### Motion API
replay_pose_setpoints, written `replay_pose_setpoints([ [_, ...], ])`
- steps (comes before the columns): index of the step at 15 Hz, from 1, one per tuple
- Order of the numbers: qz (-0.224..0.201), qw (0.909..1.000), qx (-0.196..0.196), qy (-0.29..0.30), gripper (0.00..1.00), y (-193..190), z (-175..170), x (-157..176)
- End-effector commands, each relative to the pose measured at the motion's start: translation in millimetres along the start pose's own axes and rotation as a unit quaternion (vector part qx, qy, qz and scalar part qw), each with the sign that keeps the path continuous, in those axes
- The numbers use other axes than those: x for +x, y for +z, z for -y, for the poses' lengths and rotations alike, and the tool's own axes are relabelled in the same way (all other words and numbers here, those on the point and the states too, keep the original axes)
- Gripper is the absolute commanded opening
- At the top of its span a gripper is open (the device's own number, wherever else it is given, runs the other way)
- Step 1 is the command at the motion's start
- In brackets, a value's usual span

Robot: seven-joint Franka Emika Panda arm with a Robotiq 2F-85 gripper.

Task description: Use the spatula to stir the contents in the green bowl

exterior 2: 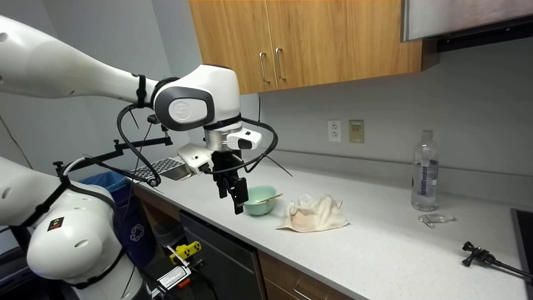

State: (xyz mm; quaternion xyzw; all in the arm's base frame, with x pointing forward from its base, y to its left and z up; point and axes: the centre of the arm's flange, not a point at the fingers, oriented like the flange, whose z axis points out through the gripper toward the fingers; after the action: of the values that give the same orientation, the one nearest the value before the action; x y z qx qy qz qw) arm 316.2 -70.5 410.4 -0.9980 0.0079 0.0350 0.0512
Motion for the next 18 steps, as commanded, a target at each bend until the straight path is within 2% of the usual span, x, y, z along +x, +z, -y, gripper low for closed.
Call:
replay_pose_setpoints([
  [1,-0.031,0.9989,0.033,0.013,1.00,1,15,17],
  [6,-0.088,0.9935,0.069,0.022,1.00,11,53,47],
  [11,-0.161,0.9851,0.057,0.024,1.00,20,98,86],
  [12,-0.162,0.9852,0.051,0.020,1.00,21,106,88],
  [13,-0.153,0.9868,0.051,0.014,1.00,17,88,70],
  [15,-0.155,0.9868,0.047,0.013,1.00,23,102,76],
  [18,-0.154,0.9869,0.046,0.013,1.00,23,103,79],
])
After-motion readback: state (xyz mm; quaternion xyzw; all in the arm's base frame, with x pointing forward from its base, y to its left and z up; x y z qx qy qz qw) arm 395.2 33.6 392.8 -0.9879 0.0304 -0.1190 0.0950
